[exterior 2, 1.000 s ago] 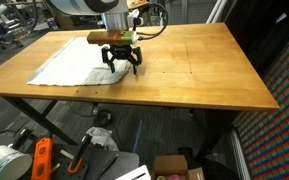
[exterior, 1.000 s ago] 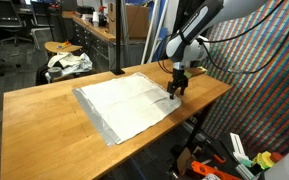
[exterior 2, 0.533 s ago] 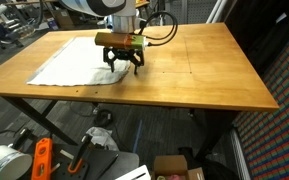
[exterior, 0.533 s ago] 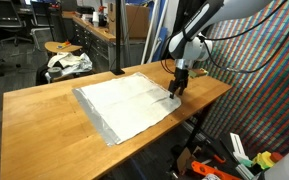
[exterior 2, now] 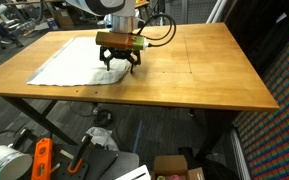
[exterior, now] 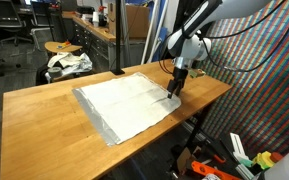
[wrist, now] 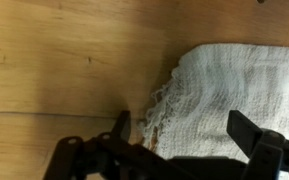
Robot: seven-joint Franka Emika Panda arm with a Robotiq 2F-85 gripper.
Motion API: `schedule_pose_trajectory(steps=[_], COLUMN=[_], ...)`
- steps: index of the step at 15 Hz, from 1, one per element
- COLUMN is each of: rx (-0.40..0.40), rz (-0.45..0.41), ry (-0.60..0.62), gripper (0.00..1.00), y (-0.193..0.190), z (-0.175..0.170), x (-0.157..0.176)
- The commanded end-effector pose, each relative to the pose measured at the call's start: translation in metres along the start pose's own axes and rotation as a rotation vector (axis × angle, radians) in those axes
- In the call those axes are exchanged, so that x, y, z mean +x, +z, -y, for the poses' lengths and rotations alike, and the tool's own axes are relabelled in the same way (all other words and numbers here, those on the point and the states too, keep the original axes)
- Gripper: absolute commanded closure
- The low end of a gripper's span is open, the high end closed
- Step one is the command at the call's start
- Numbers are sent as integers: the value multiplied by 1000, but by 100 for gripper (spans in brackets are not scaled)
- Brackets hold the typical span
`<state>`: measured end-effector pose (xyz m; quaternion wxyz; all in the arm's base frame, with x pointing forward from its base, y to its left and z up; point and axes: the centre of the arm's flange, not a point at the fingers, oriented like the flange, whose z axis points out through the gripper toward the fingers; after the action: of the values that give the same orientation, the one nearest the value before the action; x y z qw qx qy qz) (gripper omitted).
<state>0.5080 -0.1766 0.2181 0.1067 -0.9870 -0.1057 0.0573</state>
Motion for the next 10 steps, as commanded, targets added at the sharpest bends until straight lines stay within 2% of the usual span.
schedule_pose_trajectory(steps=[1, 3, 4, 5, 6, 10], rx=[43, 44, 43, 45, 47, 51], rz=[24, 33, 38, 41, 46, 60], ry=[-54, -64, -63, -63, -64, -63], gripper=[0, 0, 25, 26, 32, 65], y=[4, 6, 7, 7, 8, 13], z=[6, 8, 8, 8, 7, 6], x=[10, 11, 11, 11, 12, 12])
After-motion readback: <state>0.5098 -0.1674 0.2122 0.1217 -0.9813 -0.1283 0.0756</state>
